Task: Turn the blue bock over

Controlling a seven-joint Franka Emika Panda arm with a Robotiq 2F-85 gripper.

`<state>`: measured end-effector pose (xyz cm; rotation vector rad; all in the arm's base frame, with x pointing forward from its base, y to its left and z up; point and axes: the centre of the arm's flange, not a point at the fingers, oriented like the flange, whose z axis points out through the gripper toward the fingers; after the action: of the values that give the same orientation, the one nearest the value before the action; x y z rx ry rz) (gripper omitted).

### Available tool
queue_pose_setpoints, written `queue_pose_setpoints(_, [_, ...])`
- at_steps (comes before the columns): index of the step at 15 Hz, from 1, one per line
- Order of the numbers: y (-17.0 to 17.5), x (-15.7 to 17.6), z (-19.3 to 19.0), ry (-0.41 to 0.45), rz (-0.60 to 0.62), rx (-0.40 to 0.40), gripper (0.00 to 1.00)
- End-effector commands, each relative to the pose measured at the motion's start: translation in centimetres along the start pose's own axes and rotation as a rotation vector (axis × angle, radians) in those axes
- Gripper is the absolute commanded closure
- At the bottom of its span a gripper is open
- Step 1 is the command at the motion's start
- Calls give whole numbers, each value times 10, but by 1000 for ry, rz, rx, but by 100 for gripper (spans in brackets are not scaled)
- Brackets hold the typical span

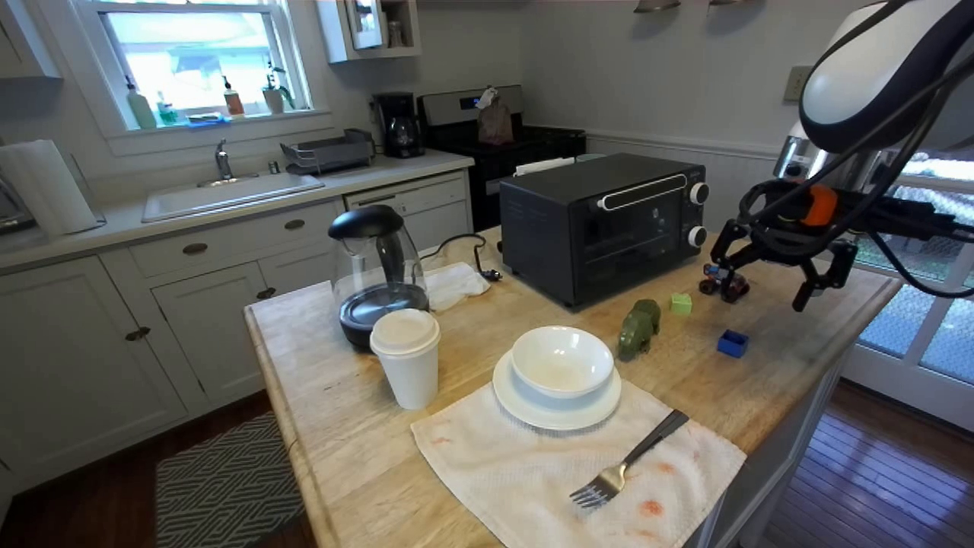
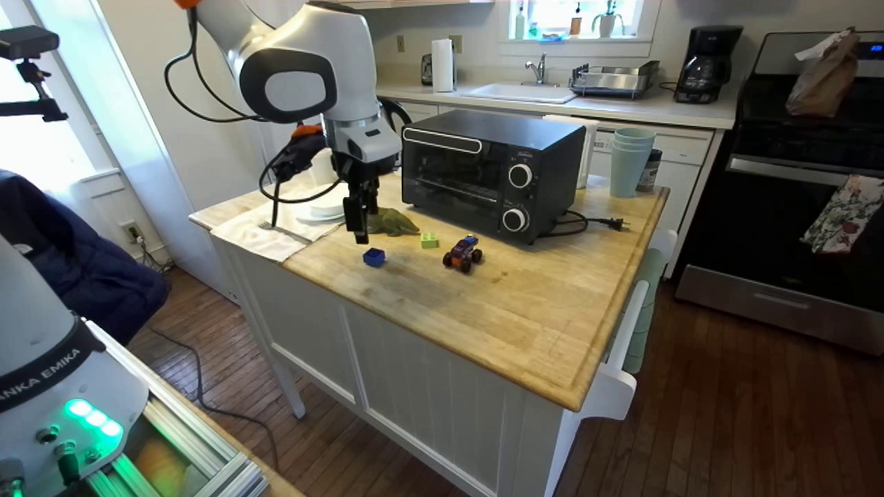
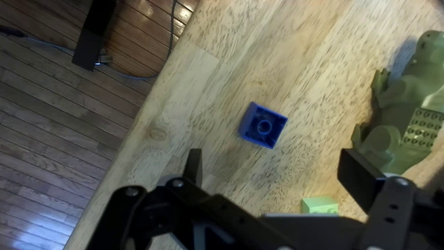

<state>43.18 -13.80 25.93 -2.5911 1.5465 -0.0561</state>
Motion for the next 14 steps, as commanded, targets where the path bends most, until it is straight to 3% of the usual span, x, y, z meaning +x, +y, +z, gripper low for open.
queue_pose_setpoints(1, [-1, 0, 9, 43, 68, 0, 0])
queue_pose_setpoints(7, [-4, 9, 38, -32, 205, -60, 0])
queue_pose_setpoints(14, [-5, 30, 65, -98, 271, -90, 0])
